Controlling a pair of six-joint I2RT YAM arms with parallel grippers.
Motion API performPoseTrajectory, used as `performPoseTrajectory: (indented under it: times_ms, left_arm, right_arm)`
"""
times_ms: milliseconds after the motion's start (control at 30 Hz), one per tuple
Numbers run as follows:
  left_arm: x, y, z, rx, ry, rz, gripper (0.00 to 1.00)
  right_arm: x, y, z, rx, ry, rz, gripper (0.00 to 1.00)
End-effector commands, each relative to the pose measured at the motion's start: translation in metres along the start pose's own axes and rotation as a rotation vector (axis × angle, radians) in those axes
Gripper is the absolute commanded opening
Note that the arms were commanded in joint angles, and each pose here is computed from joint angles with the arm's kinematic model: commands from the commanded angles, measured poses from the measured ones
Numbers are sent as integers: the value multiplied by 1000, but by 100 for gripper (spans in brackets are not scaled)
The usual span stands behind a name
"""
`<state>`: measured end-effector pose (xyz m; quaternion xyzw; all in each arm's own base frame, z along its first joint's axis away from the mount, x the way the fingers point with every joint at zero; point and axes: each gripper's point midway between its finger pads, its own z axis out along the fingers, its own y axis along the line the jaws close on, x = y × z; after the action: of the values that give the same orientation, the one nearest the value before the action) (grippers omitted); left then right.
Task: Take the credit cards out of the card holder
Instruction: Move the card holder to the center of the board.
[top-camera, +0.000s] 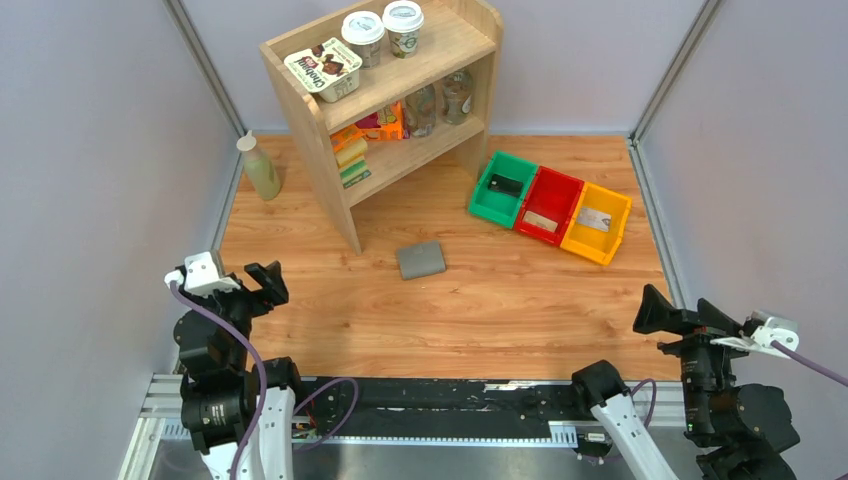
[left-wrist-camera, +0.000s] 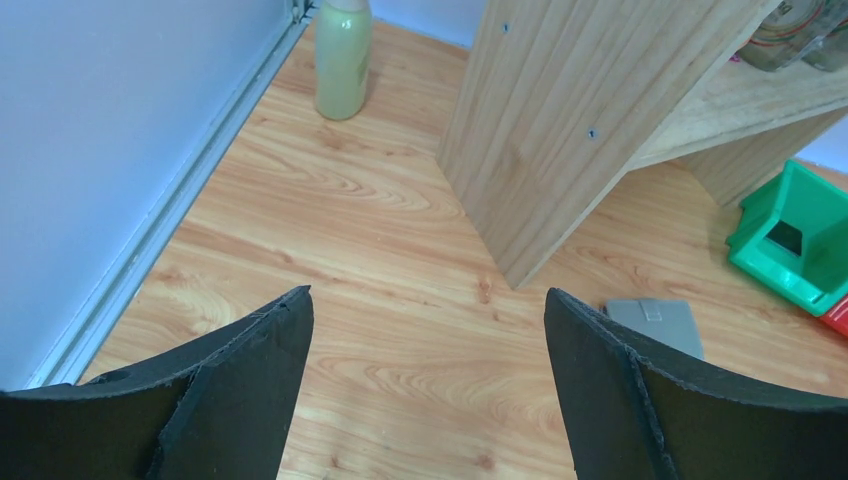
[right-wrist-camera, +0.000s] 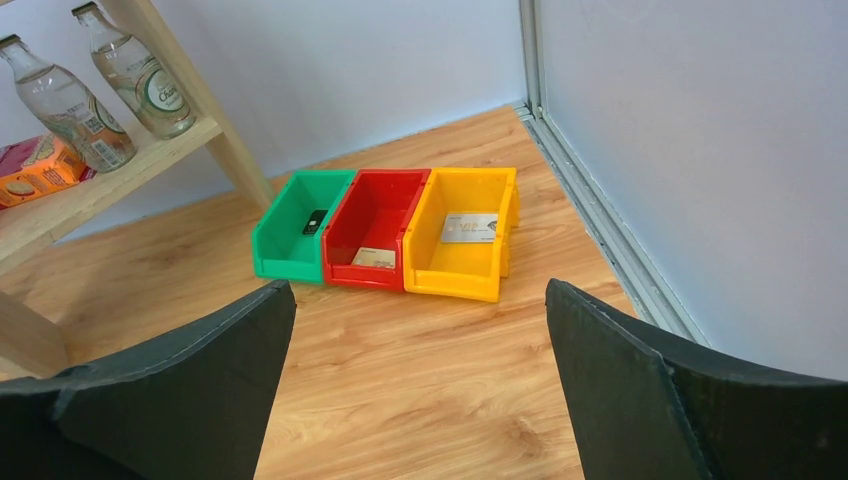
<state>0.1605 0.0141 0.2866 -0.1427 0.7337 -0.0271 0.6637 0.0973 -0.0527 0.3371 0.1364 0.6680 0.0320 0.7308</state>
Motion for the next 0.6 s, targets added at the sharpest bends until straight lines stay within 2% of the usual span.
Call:
performPoseTrajectory:
  times_ms: [0,167,433,567]
  left_arm:
    - [-2,0,5,2,-17,3,93]
    - [2,-1,10,14,-5,1,92]
    - [13,-7,11,26,48,-92,91]
    - [25,-10,8,29,103,-161,91]
  right_arm:
    - [-5,5,-4,-35,8,7,100]
    - [7,40,2,-194,91,-28,100]
    - [33,94,34,-327,287,-37,100]
    - [56,149,45,-532,425,-4,100]
